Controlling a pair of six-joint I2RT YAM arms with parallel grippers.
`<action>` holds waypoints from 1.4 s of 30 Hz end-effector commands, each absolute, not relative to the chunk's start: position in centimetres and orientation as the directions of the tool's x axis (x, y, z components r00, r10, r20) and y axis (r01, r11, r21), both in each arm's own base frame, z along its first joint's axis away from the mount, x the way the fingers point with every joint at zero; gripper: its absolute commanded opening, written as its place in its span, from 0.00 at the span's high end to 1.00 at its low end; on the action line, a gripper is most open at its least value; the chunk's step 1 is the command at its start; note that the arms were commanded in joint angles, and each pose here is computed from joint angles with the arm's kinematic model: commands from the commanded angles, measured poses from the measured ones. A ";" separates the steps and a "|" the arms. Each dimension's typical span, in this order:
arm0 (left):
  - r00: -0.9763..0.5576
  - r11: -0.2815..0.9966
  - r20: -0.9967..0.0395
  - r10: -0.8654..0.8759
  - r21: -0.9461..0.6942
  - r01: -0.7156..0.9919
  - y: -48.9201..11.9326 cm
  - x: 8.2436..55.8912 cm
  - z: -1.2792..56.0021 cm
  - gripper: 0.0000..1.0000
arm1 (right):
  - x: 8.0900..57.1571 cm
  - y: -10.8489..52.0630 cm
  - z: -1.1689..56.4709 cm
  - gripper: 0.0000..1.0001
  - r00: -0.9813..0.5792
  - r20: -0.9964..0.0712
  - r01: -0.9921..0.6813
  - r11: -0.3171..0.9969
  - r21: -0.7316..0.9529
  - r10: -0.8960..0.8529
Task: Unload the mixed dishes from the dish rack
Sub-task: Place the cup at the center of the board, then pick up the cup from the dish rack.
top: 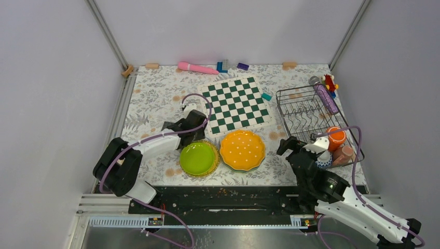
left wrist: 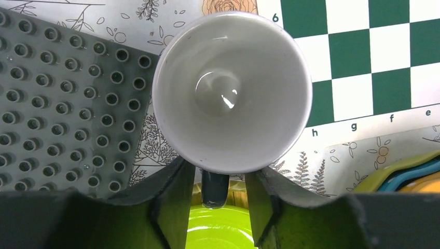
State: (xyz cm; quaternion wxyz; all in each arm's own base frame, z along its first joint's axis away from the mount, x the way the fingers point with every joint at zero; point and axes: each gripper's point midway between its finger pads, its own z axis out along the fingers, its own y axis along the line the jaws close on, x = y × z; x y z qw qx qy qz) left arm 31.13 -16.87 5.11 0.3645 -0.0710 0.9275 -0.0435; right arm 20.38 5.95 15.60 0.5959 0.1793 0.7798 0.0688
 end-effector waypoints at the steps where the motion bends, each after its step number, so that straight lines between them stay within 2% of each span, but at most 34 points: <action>1: -0.681 0.978 -0.706 -0.196 -0.189 -0.085 -17.6 32.1 7.0 0.55 | 20.5 4.9 17.7 0.00 -0.158 -0.905 0.236 0.905 0.353 0.394; 3: -0.684 0.977 -0.703 -0.196 -0.196 -0.078 -17.7 31.9 7.0 0.47 | 20.5 4.8 17.9 0.00 -0.159 -0.907 0.239 0.907 0.348 0.390; 5: -0.684 0.976 -0.701 -0.200 -0.208 -0.071 -17.8 31.7 7.2 0.35 | 20.4 4.6 18.1 0.00 -0.159 -0.911 0.245 0.909 0.338 0.381; 8: -0.680 0.974 -0.704 -0.207 -0.216 -0.073 -17.5 31.4 7.8 0.02 | 20.5 4.5 18.5 0.01 -0.158 -0.916 0.246 0.913 0.325 0.369; 17: -0.614 0.959 -0.745 -0.263 -0.270 -0.084 -16.2 30.1 11.6 0.01 | 20.7 3.7 20.2 0.00 -0.148 -0.943 0.284 0.926 0.249 0.299; 25: -0.517 0.933 -0.789 -0.333 -0.354 -0.061 -14.6 28.4 15.3 0.01 | 21.5 2.4 21.9 0.01 -0.203 -0.961 0.344 0.933 0.110 0.188; 30: -0.493 0.924 -0.797 -0.350 -0.380 -0.043 -14.2 27.5 15.9 0.01 | 23.7 1.3 20.4 0.00 -0.396 -0.893 0.378 0.924 0.053 0.212; 33: -0.486 0.924 -0.801 -0.349 -0.381 -0.037 -14.0 27.3 16.1 0.01 | 24.2 -1.3 19.3 0.00 -0.494 -0.828 0.484 0.875 -0.007 0.266; 38: -0.484 0.918 -0.801 -0.352 -0.397 -0.011 -14.2 26.9 16.2 0.01 | 25.0 -5.3 17.7 0.00 -0.566 -0.743 0.616 0.783 -0.092 0.358; 42: -0.485 0.910 -0.798 -0.357 -0.415 0.013 -14.6 26.7 16.2 0.01 | 25.2 -8.2 16.9 0.00 -0.515 -0.717 0.717 0.694 -0.061 0.469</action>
